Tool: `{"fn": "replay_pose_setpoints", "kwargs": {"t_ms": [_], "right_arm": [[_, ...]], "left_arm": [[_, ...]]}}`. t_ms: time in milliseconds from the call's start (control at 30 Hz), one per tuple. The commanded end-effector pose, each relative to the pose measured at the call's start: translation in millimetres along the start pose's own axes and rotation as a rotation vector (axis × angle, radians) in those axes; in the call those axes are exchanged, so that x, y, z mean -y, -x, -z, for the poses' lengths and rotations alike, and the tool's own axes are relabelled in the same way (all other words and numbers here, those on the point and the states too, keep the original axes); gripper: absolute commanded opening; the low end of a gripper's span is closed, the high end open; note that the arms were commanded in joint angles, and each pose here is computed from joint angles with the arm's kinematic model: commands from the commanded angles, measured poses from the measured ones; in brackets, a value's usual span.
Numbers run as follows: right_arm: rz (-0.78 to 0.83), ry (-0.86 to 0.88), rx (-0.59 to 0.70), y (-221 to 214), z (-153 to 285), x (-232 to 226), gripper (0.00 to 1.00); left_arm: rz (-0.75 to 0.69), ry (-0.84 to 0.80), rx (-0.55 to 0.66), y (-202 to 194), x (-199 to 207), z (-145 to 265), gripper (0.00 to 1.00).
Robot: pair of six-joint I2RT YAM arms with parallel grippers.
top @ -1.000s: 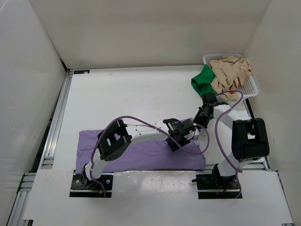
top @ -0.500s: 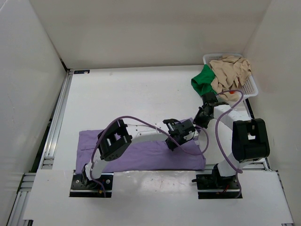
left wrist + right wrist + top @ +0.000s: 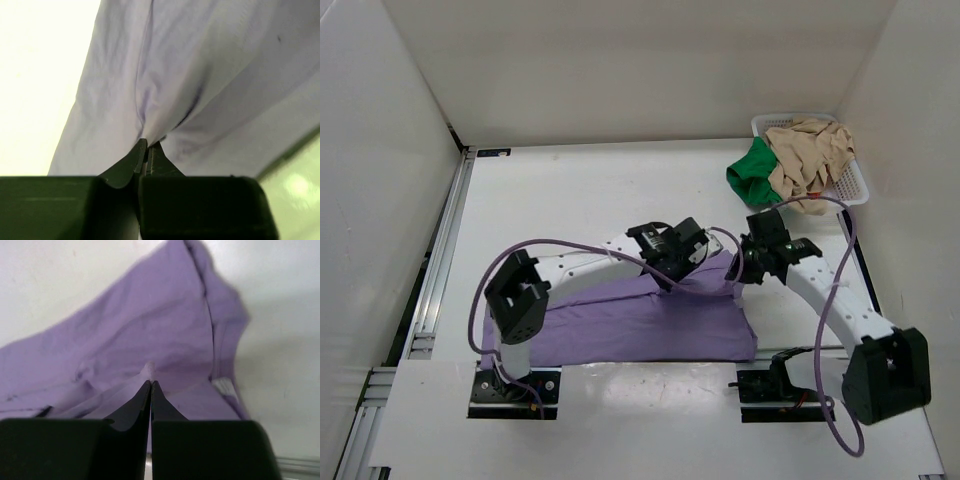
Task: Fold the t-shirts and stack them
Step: Fold the other side of the tshirt into a rectangle
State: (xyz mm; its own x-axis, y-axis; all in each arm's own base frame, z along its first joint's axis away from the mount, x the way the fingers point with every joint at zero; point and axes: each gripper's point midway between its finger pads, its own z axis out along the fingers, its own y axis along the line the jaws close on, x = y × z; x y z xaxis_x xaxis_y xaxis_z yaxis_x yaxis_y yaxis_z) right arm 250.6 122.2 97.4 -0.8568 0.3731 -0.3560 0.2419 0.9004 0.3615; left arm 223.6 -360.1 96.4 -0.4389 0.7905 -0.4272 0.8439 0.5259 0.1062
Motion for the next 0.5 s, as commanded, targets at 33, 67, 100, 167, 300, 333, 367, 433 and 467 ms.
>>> {"fn": "replay_pose_setpoints", "kwargs": {"t_ms": [33,67,100,167,300,333,367,433,467], "right_arm": [[-0.045,-0.099,-0.042,-45,15,30,0.00],[-0.048,-0.106,-0.055,-55,13,36,0.00],[-0.060,-0.112,-0.060,-60,14,39,0.00],[-0.058,-0.116,-0.062,-69,17,43,0.00],[-0.059,-0.142,-0.069,-76,22,51,0.00],[-0.059,-0.156,-0.083,-81,22,55,0.00],[-0.059,-0.148,-0.074,-80,23,54,0.00],[-0.042,-0.149,-0.087,-86,24,56,0.00],[-0.054,-0.159,-0.095,-90,22,59,0.00]], "left_arm": [[-0.009,-0.053,-0.003,-17,9,29,0.10],[-0.011,-0.053,-0.026,-26,10,25,0.10],[-0.023,-0.067,-0.035,-30,16,24,0.10],[-0.032,-0.080,-0.039,-33,21,25,0.10],[-0.064,-0.110,-0.074,-45,37,22,0.10],[-0.065,-0.110,-0.083,-46,37,19,0.10],[-0.066,-0.110,-0.093,-50,37,17,0.10],[-0.074,-0.122,-0.092,-50,42,18,0.10],[-0.075,-0.122,-0.101,-52,42,15,0.10]]}}
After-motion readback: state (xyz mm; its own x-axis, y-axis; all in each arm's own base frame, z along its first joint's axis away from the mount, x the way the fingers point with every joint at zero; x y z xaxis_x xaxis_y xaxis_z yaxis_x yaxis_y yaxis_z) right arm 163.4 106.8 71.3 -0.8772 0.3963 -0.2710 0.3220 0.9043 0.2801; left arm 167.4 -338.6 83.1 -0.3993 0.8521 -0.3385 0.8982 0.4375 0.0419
